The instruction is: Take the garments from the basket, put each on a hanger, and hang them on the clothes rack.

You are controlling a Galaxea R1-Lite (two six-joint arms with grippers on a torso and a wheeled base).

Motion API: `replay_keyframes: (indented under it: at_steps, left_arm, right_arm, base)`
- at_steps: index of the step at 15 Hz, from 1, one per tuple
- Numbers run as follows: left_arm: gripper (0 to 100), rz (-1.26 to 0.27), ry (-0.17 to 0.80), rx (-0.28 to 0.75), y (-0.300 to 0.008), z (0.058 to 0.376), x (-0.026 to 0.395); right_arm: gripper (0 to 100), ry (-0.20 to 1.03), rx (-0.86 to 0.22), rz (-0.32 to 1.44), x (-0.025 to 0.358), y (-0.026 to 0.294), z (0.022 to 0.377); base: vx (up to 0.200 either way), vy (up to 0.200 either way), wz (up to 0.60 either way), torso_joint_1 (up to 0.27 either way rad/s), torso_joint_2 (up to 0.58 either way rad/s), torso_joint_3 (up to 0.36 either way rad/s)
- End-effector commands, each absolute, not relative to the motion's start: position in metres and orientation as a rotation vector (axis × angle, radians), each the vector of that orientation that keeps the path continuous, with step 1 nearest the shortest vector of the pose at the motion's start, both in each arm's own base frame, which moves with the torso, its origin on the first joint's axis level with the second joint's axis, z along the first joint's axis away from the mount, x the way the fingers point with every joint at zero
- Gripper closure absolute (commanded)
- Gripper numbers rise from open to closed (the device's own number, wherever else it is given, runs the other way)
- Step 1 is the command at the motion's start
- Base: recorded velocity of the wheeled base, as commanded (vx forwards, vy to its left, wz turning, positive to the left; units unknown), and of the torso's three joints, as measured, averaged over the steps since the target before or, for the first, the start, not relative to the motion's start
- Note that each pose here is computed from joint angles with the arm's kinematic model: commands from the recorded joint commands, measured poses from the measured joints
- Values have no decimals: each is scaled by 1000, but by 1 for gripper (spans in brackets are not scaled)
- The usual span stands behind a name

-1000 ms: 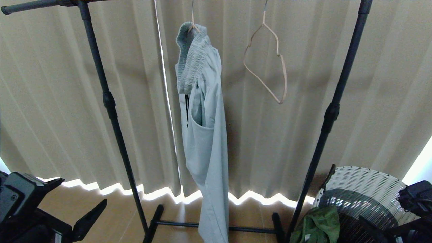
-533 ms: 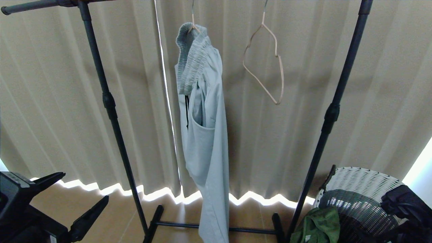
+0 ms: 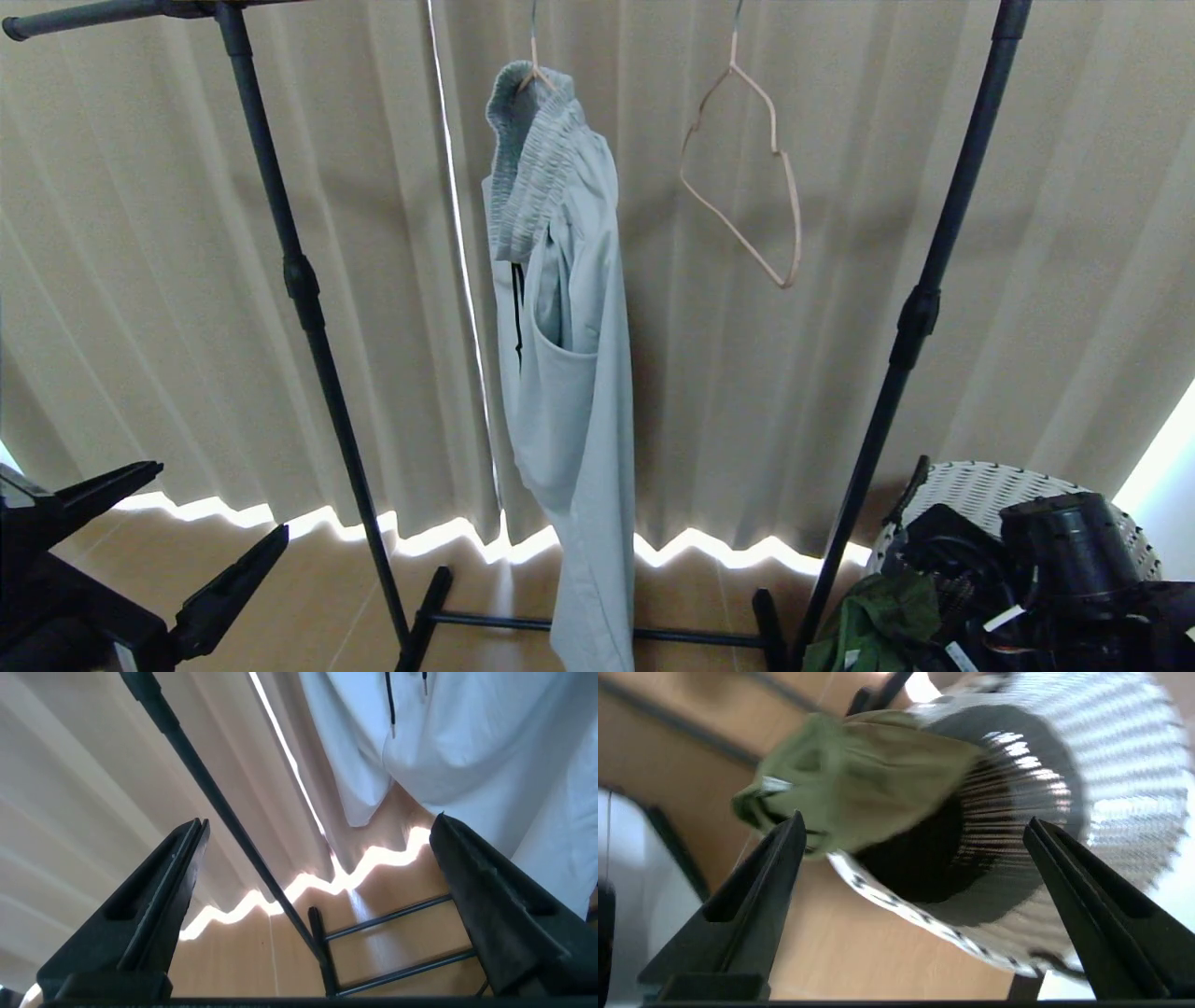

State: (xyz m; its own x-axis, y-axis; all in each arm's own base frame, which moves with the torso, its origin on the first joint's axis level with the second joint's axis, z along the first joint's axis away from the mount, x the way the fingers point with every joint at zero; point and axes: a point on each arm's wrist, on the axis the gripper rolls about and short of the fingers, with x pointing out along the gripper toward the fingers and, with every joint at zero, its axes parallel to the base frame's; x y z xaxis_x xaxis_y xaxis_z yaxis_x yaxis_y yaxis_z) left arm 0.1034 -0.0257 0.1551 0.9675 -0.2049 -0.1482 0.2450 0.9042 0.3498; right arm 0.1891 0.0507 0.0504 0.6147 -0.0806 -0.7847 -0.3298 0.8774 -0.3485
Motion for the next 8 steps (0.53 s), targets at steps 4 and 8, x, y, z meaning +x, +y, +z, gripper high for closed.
replay_keyframes:
  at_steps: [4,8]
  left_arm:
    - [0,-234,112,375,-26,154,103]
    - [0,-234,112,375,-26,154,103]
  right_arm:
    - [0,1035,-579,152,217,67,12]
    - [0,1061,-575,82,232,59,4]
  base:
    - [0,0,0,0,0,0]
    - [0,0,0,0,0,0]
